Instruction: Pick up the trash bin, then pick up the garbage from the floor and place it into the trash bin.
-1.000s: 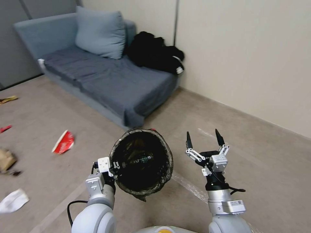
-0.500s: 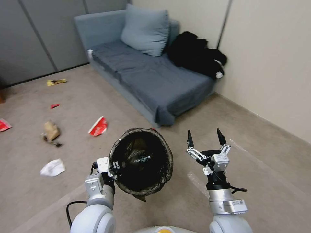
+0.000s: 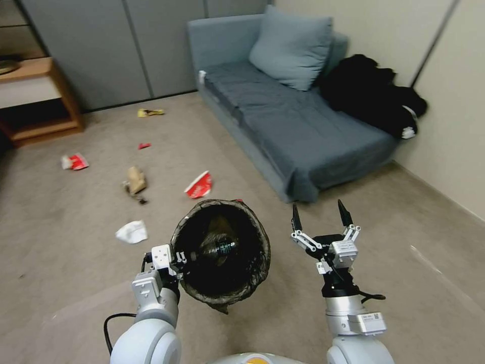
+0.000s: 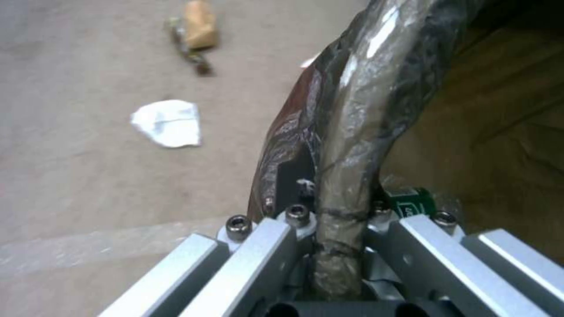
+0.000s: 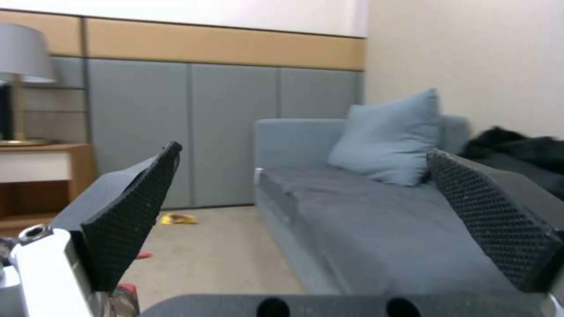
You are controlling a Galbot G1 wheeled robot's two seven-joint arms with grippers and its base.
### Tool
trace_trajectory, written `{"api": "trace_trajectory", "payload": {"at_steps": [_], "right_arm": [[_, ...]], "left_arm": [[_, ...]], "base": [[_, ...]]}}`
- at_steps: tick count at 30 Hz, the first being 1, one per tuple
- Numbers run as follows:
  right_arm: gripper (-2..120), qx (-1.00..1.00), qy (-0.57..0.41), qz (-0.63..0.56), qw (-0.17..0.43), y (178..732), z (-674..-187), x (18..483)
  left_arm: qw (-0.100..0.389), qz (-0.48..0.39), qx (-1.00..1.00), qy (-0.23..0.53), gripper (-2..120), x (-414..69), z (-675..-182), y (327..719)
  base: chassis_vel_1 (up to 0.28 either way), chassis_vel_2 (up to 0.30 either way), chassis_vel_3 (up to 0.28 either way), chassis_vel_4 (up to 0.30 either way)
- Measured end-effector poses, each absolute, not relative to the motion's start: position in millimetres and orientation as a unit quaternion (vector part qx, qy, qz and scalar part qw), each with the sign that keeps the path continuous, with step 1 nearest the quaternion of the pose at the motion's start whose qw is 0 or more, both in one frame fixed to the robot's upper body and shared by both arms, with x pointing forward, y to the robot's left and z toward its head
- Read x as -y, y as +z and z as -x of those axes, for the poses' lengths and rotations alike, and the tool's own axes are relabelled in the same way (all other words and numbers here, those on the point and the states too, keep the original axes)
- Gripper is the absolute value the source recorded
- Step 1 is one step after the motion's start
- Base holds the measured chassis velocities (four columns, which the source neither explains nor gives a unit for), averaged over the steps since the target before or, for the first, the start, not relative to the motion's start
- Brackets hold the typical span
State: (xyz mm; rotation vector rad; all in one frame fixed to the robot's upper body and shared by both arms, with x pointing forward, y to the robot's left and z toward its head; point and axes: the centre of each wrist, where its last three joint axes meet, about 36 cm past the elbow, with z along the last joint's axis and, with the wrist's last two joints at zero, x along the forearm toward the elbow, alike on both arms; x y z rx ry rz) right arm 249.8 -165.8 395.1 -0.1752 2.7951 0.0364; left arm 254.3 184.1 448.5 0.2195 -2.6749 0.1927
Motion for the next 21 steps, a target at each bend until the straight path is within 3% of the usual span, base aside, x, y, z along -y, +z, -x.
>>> {"api": "trace_trajectory", "payload": {"at_steps": [21], "right_arm": [[100,-0.983,0.014,0.062,0.17,395.2,-249.2,164.3]], "left_arm": [[0.223,-0.08,0.969,0.07,0,-181.9,-254.5,445.2]], "base": [[0.122,0.115,0.121,0.116]]}}
